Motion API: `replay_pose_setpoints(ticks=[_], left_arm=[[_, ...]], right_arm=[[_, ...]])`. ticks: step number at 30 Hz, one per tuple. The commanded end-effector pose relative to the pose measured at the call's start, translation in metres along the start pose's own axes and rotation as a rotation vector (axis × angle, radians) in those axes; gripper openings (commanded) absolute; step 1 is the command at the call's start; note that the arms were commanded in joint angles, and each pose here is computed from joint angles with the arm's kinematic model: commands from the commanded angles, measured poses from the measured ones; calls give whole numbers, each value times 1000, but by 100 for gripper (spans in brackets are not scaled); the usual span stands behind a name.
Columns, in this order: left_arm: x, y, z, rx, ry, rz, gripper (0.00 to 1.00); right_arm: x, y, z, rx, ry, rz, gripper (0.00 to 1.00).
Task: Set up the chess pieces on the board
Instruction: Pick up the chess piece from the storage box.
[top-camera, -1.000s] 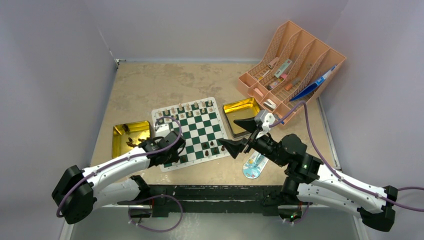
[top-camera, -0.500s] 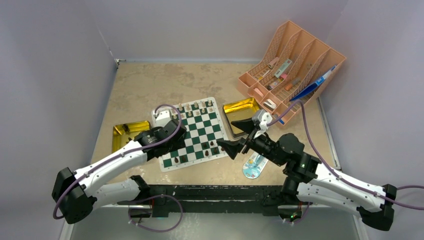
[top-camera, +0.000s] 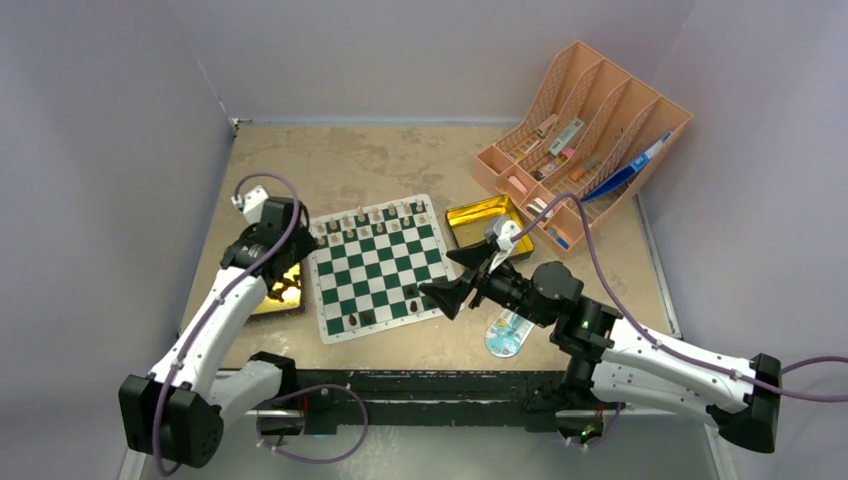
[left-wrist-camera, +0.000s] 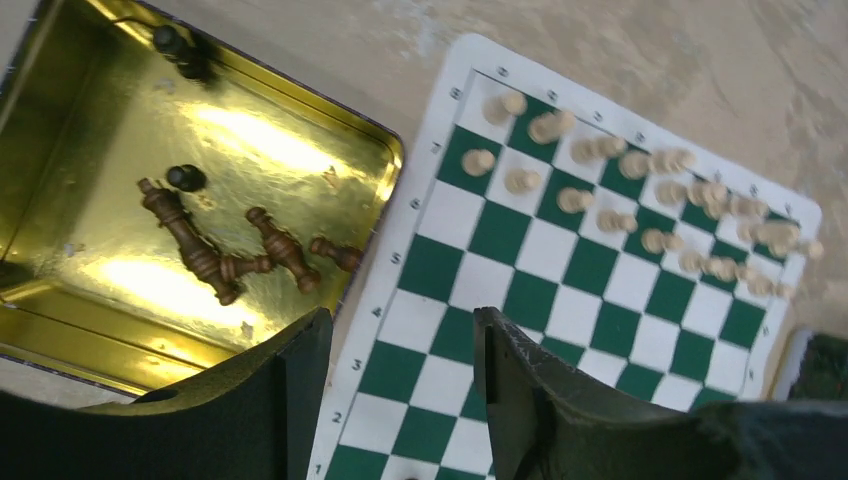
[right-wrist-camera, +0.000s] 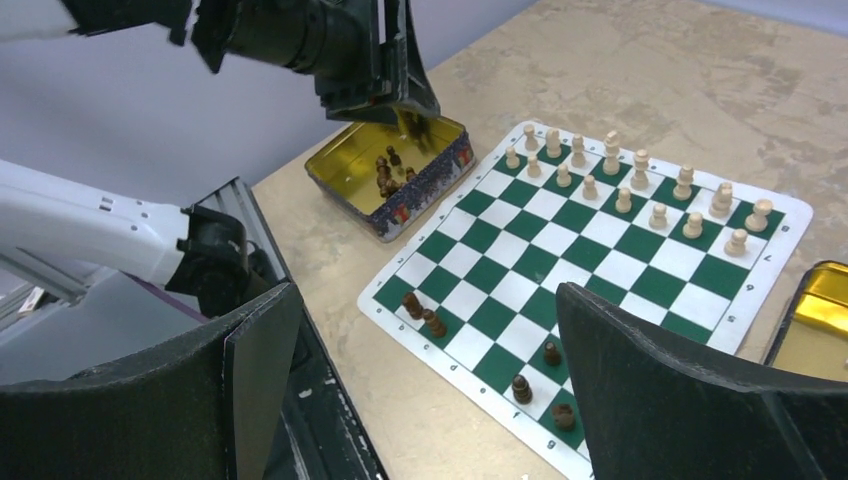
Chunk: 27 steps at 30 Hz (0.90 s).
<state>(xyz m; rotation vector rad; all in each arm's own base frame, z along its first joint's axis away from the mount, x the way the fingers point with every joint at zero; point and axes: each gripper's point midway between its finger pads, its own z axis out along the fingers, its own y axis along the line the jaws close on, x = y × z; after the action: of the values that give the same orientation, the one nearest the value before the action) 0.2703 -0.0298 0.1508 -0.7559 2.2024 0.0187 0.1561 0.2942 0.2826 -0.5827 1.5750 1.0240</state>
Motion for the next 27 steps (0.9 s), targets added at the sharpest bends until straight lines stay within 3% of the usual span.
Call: replay_pose_setpoints(ticks=[1, 10, 14, 27], left_arm=[[-18, 17, 22, -46, 36, -120, 52], [5, 73, 68, -397, 211, -410, 47], [18, 75, 83, -421, 281, -434, 45], [40, 90, 92, -440, 292, -480, 40]], right_arm=[[-18, 14, -1, -69, -69, 18, 98], [-17, 20, 2, -107, -64, -29, 98], [-17, 20, 4, -109, -68, -47, 98], [-12, 24, 12, -141, -51, -76, 98]])
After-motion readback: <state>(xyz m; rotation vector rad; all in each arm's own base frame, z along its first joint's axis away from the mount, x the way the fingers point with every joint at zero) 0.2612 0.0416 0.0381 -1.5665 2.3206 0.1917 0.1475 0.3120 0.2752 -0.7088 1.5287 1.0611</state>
